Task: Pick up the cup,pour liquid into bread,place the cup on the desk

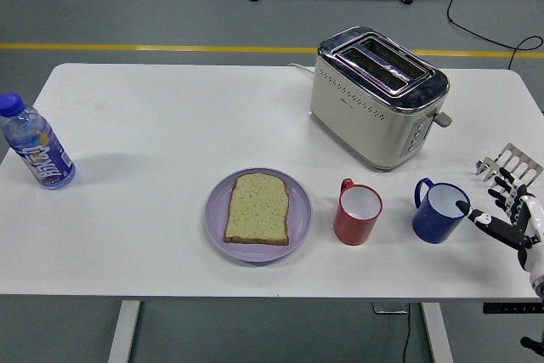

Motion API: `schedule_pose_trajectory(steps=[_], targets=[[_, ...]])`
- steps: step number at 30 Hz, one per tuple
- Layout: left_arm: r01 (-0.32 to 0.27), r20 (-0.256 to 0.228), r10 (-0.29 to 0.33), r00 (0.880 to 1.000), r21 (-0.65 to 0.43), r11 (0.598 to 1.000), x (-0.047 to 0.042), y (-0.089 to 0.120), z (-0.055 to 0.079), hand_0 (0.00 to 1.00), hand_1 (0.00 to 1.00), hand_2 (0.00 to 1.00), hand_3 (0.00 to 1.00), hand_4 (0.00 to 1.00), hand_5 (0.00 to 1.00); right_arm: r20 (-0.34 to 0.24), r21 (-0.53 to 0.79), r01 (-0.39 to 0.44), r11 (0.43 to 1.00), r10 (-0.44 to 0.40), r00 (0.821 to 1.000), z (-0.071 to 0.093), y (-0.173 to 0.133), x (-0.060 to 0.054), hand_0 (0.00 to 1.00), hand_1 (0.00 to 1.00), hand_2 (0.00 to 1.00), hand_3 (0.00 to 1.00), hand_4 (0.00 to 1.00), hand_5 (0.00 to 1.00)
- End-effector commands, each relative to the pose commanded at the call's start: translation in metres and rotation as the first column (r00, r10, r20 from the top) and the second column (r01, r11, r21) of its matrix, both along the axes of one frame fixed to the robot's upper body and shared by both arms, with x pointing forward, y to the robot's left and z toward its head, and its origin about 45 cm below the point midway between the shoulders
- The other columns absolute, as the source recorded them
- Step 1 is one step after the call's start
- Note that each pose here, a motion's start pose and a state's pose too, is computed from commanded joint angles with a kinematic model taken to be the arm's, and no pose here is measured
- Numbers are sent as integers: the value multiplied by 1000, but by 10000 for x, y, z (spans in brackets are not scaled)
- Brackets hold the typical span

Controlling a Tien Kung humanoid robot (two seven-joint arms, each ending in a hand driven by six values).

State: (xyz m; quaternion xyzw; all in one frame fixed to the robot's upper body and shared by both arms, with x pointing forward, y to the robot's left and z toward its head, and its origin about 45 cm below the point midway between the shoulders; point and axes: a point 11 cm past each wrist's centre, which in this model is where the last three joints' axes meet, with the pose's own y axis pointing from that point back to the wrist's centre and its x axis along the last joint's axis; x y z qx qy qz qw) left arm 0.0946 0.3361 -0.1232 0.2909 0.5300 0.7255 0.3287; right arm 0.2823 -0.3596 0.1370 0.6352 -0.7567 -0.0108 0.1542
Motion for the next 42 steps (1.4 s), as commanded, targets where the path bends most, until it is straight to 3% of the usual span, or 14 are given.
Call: schedule_pose_trajectory(steps=[42], targets=[[0, 0, 0, 1000, -1, 1000, 6, -1, 1, 690, 756, 773, 611, 396, 998, -35, -37, -55, 998, 54, 998, -220, 293, 85, 973, 873, 943, 968, 998, 179]])
